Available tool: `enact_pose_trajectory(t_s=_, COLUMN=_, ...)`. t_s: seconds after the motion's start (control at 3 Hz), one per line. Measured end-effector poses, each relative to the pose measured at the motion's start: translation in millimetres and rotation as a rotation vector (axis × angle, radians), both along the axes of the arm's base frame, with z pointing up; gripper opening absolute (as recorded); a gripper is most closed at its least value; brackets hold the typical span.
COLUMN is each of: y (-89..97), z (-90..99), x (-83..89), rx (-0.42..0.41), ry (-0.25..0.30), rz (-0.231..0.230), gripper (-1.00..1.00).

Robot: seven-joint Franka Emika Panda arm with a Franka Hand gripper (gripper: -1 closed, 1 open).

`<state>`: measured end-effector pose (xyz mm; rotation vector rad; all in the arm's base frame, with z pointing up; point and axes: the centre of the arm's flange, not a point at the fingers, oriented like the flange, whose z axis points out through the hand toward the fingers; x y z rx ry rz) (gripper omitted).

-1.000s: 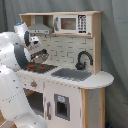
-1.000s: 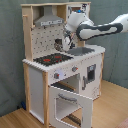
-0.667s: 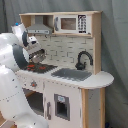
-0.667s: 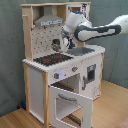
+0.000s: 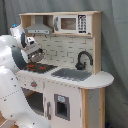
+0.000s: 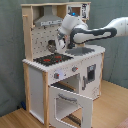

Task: Play with the kitchen

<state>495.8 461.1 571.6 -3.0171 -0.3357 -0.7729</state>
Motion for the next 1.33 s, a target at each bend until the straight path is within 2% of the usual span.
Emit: enact_pose_trajectory(t_s=1.33, y=54.2, z=-20.6, x=36.3, rx=-0.012, ry=-0.023, rz=0.104, gripper=-1.0)
